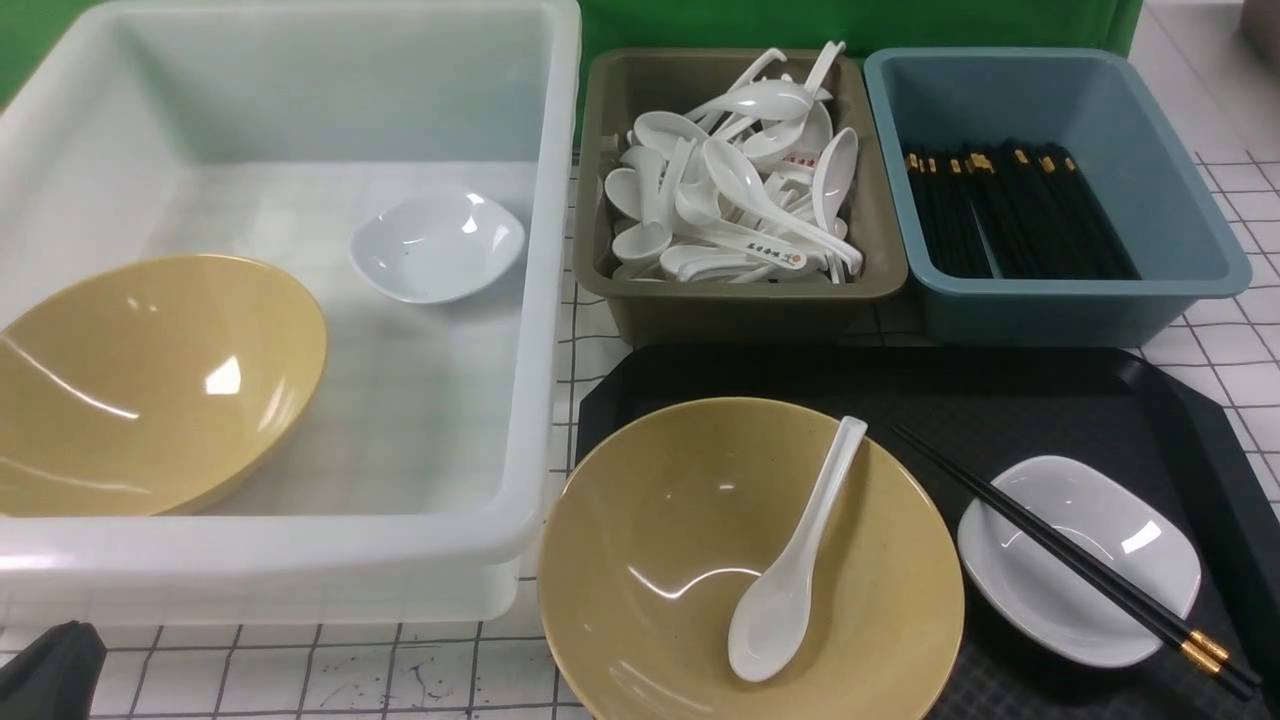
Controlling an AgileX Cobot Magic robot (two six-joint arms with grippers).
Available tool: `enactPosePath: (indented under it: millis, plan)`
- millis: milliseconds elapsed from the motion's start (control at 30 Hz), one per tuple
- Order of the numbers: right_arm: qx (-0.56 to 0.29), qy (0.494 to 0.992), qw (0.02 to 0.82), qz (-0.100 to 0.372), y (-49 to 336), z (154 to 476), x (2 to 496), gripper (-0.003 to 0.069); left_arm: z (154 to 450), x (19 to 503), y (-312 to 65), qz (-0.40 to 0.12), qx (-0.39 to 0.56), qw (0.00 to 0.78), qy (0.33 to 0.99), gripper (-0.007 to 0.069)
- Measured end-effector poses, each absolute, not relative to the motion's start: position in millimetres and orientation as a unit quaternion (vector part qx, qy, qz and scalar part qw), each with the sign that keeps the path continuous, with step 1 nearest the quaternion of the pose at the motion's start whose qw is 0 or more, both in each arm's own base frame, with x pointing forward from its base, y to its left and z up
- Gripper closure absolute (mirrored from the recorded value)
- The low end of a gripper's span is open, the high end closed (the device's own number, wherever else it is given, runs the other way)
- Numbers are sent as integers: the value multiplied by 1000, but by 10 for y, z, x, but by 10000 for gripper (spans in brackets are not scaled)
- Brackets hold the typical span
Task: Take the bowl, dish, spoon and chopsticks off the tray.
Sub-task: Use the right arm to grab the chopsticks
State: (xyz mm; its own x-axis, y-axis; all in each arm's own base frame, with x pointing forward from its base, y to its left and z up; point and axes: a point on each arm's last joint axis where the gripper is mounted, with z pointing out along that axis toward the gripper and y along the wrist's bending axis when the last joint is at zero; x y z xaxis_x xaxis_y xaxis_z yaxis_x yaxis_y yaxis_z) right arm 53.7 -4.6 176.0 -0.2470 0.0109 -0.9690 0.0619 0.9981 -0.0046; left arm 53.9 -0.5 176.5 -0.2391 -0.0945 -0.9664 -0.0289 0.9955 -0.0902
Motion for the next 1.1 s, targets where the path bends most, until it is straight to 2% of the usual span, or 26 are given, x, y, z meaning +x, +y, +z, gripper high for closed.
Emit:
enactPosePath:
  millis: [1100]
  plan:
    - [30,788,615,-15,-46,1765,538,421,1765,539,1,-17,-33,616,787,638]
